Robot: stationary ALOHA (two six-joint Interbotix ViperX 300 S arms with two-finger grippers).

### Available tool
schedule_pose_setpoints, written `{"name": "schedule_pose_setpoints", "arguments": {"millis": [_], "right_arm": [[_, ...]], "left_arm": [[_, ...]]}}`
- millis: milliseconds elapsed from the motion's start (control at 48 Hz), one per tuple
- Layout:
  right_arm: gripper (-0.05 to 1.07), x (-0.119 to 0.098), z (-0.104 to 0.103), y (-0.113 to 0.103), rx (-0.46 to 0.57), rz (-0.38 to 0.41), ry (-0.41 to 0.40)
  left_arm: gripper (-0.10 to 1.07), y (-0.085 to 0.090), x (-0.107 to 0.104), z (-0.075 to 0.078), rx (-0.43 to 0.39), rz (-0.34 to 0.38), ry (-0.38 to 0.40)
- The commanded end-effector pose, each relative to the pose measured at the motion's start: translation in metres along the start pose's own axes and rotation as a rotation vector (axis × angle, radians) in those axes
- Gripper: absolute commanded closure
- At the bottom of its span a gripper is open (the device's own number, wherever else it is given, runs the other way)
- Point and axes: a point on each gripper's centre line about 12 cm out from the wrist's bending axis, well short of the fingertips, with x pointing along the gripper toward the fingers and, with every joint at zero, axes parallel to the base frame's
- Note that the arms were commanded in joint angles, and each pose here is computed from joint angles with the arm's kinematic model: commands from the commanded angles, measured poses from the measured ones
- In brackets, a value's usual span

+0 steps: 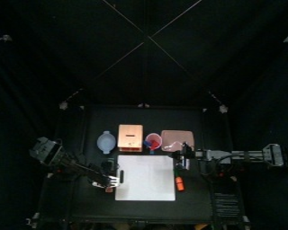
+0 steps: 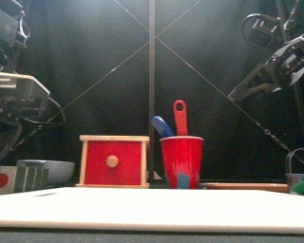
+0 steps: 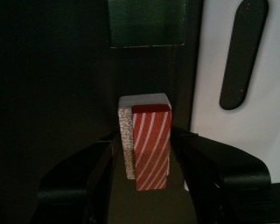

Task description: Place salmon sushi on cutting board

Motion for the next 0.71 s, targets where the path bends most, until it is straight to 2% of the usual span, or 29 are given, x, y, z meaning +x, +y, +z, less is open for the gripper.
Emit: {"name": "schedule_pose_setpoints", "arguments": {"millis": [0, 167, 250, 375, 479, 583, 688], "right_arm": [[0.97, 0.000, 0.005, -0.001, 0.003, -0.003, -0.011], [0.97, 0.000, 0.004, -0.001, 0.003, -0.003, -0.001], [0.97, 0.000, 0.004, -0.001, 0.003, -0.004, 0.003], [0.97, 0.000, 0.002, -0.001, 0.004, -0.004, 0.020], [0.97, 0.000, 0.000, -0.001, 0.006, -0.004, 0.038], [0.97, -0.001, -0.001, -0.001, 0.007, -0.004, 0.049], [0.97, -0.001, 0.000, -0.001, 0.007, -0.004, 0.054]], "left_arm": [[0.19, -0.004, -0.005, -0.001, -0.004, -0.014, 0.007], [0.30, -0.003, -0.007, 0.000, 0.004, -0.011, 0.004], [0.32, -0.014, -0.020, -0.002, 0.015, -0.064, 0.018], [0.33, -0.052, -0.058, 0.022, 0.012, -0.214, -0.023], [0.33, -0.089, -0.078, 0.055, 0.053, -0.305, -0.125], [0.33, -0.121, -0.075, 0.076, 0.065, -0.318, -0.147], [0.33, -0.147, -0.062, 0.079, 0.091, -0.304, -0.118]]}}
